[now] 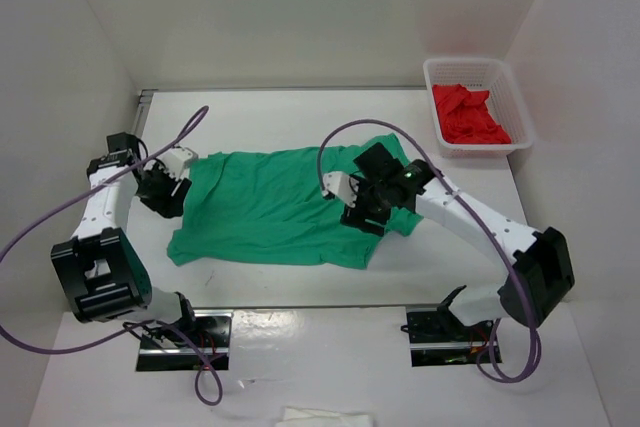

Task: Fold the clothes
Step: Flatten the tank top out

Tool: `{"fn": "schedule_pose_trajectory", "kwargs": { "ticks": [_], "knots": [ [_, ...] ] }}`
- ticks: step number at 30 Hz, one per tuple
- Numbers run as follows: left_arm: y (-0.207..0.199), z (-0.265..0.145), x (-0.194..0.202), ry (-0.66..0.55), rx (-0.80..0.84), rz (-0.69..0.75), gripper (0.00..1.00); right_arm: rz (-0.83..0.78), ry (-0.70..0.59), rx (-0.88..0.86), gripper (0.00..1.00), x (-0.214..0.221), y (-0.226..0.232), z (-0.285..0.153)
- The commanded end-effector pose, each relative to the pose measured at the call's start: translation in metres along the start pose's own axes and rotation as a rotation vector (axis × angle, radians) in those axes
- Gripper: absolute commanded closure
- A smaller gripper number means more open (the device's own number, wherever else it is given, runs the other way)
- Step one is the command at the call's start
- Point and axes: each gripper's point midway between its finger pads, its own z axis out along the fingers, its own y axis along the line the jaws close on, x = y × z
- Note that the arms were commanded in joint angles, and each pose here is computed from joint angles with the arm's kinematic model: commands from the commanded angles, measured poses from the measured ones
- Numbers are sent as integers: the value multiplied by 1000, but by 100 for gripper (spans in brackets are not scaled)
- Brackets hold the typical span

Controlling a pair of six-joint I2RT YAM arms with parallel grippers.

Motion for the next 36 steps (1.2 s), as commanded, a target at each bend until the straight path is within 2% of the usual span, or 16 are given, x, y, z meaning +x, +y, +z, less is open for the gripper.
{"fn": "schedule_pose_trajectory", "kwargs": {
  "ticks": [1,6,11,21,28,31,32,36],
  "knots": [
    [-6,-12,0,-14,-17,31,34,-83,93,-171,27,12,43,25],
    [-4,-19,-10,-74,-35,-49,34,-122,231,-252,37,23,76,69],
    [-7,-36,-19,-124,-79,-33,34,-129,246,-267,37,32,84,86],
    [-11,-42,-11,-110,-112,-19,34,-118,287,-276,38,46,88,104],
    [-15,-39,-6,-102,-104,-15,34,-115,315,-292,45,51,90,113],
    [-15,-41,-7,-107,-111,-2,34,-116,307,-288,53,51,89,116],
    [-15,-41,-7,-107,-111,-2,34,-110,315,-273,63,53,85,116],
    [-15,-41,-7,-107,-111,-2,34,-100,291,-230,82,45,75,104]
  ]
}}
